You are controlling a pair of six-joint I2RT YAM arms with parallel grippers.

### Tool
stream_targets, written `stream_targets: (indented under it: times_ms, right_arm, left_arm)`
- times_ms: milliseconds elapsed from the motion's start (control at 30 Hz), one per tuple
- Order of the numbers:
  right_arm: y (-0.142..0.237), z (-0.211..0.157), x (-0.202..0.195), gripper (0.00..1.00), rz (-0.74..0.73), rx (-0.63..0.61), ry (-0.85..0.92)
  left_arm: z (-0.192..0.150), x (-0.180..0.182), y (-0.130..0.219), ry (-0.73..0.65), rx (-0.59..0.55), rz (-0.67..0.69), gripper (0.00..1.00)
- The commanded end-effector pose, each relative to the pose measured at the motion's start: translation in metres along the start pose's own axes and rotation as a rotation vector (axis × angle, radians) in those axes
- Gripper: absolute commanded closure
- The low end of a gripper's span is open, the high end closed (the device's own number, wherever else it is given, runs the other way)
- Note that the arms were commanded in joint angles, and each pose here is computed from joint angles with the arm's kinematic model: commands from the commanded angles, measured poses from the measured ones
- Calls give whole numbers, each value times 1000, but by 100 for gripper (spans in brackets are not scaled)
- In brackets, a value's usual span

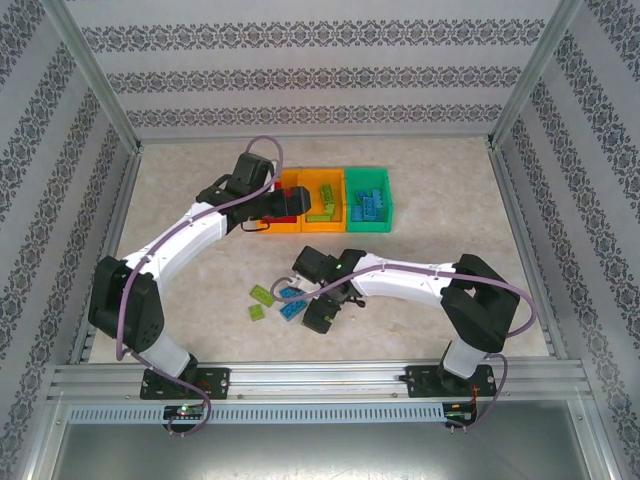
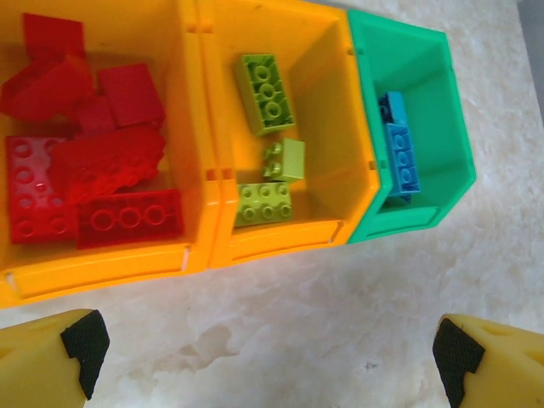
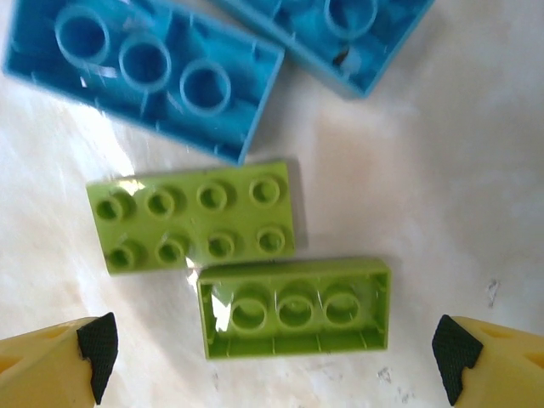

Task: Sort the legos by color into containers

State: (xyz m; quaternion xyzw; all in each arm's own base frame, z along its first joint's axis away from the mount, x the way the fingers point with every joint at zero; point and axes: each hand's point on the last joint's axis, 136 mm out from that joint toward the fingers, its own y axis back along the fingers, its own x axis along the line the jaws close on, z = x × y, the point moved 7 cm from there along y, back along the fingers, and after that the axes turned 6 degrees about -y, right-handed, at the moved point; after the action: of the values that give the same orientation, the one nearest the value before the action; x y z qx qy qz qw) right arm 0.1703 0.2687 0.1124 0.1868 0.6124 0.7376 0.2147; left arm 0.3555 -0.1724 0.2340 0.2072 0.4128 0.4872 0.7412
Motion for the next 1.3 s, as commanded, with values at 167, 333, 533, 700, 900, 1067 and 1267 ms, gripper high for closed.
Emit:
stream_targets:
  times_ms: [167,333,533,700,900,1067,1267]
  right_arm:
    - [-3,-10,-11,2,3,92,71]
    - [-14,0,-7,4,42,95,73]
    - [-25,0,-10,7,33,125,77]
    - [-31,2,-13,13,34,145,76]
    - [-35,6,-16,19,11,129,54]
    - [-36,9,-20,27,-13,152,65]
    - [-30,7,-30,34,-32,133,33]
  left_arm:
    - [3,11,12,41,-48,-25,1]
    - [0,15,15,50,-52,-16,1]
    - [-4,21,21,66,-58,-5,0]
    - [-10,27,21,77,-51,12,0]
    - [-13,33,23,88,-47,23,1]
    - [-15,35,24,89,-45,34,0]
    - [-19,38,24,88,-38,44,0]
